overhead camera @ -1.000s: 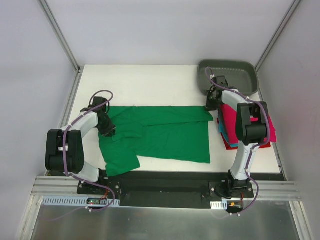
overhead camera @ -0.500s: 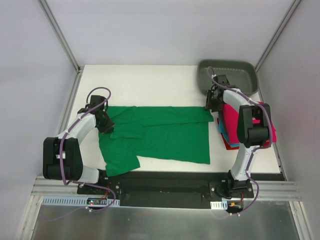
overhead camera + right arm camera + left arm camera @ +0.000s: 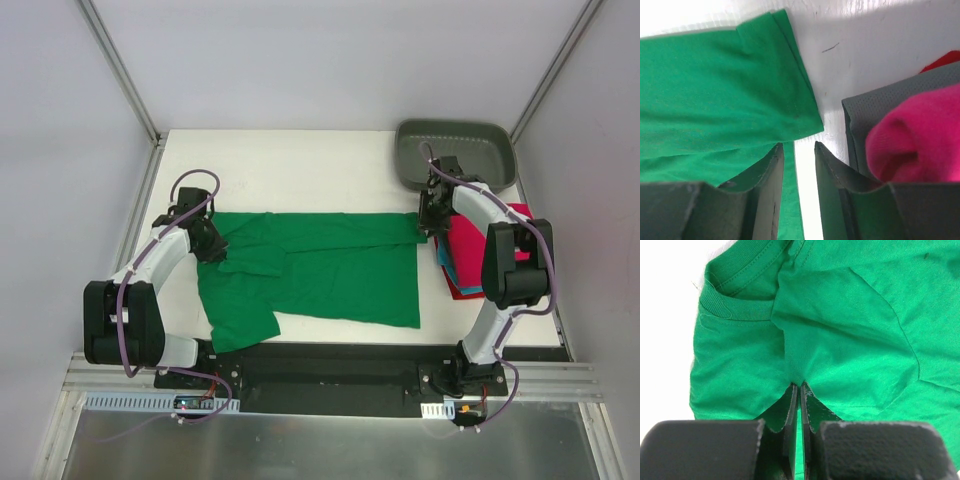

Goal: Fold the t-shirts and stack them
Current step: Fold the flattened tshirt in 1/3 of the way

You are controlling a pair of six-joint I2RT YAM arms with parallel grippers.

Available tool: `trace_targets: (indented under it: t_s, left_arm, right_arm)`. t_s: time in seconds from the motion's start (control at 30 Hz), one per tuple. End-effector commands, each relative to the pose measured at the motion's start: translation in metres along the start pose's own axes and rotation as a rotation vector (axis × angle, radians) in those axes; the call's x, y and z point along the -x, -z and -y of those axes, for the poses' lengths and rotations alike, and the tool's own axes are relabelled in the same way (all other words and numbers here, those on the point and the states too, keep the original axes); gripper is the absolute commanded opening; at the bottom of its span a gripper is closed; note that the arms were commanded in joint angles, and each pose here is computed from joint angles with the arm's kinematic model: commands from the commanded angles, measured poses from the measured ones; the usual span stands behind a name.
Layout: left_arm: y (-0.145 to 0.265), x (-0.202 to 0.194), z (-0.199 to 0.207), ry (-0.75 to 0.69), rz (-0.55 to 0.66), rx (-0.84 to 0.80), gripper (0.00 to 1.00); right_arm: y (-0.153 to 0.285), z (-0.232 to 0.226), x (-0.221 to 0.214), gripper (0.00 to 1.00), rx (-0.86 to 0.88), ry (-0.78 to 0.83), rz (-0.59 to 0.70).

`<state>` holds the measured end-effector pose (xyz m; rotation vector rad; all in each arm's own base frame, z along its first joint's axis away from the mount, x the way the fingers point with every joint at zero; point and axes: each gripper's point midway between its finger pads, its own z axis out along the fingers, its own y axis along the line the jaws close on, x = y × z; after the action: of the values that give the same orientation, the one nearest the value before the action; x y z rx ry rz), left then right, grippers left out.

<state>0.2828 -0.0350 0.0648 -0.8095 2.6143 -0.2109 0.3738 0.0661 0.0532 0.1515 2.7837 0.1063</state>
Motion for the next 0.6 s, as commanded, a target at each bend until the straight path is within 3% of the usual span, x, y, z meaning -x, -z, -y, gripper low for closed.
trace_targets:
  t_s: [0.0,0.57]
  left_arm:
    - [0.010,0.008,0.005,0.006,0.034,-0.008,0.00]
    - [0.007,0.004,0.005,0.004,0.012,-0.012,0.00]
  right_arm:
    - [0.000,0.008,-0.011,0.34,-0.045,-0.021,-0.042]
    - [-0.031,0.012,-0.023,0.32,-0.099,-0.041,-0.102]
